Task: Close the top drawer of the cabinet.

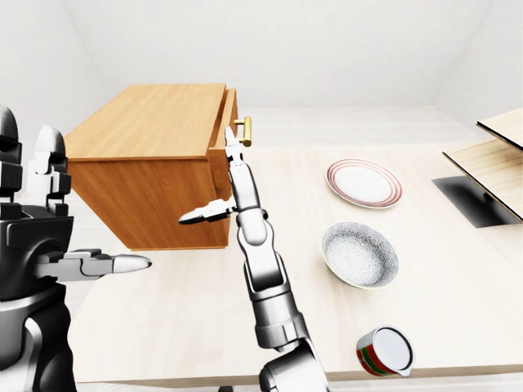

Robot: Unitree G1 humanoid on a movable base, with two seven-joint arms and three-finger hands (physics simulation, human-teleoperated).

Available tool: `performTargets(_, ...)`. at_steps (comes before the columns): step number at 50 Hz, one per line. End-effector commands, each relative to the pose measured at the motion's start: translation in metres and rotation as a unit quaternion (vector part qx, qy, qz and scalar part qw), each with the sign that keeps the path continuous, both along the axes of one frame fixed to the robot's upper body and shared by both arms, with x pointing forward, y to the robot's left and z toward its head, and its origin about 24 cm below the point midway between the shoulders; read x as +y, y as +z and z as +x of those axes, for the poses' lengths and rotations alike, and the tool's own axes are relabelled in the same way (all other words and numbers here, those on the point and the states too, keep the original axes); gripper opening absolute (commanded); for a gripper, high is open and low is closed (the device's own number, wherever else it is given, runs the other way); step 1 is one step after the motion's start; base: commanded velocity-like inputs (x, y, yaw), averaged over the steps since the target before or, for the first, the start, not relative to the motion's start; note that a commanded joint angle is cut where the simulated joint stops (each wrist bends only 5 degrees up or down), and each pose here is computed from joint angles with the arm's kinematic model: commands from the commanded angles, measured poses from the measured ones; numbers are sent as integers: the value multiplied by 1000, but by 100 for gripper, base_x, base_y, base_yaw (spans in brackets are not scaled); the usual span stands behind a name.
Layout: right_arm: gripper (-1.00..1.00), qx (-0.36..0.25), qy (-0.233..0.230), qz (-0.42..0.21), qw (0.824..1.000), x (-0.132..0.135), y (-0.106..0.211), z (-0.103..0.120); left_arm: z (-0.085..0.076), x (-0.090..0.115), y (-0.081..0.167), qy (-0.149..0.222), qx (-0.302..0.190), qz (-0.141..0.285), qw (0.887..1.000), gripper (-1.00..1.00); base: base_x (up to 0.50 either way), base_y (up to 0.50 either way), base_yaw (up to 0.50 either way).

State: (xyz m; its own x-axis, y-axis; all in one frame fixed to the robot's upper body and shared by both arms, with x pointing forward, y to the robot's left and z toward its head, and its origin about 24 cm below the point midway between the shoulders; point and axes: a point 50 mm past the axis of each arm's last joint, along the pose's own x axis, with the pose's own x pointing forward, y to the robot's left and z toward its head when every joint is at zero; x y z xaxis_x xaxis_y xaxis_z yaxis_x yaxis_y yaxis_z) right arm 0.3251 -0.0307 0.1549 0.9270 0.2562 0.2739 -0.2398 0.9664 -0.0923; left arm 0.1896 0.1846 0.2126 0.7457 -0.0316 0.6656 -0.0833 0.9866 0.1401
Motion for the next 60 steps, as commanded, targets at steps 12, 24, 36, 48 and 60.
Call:
performTargets(12,100,141,155,-93,973,76,-71,-18,-5,-1,8,1,-23,13,1000,100,0,0,0)
performTargets(24,100,165,168,-122,964,82,-90,-22,-3,2,2,7,-6,7,1000,100,0,0,0)
performTargets(36,100,175,186,-139,957,86,-96,-24,-2,2,1,6,-2,7,1000,100,0,0,0)
performTargets(48,100,186,202,-169,947,89,-110,-31,-5,2,5,7,-13,12,1000,100,0,0,0)
performTargets(60,100,192,209,-178,942,89,-117,-33,-3,2,4,6,-9,9,1000,100,0,0,0)
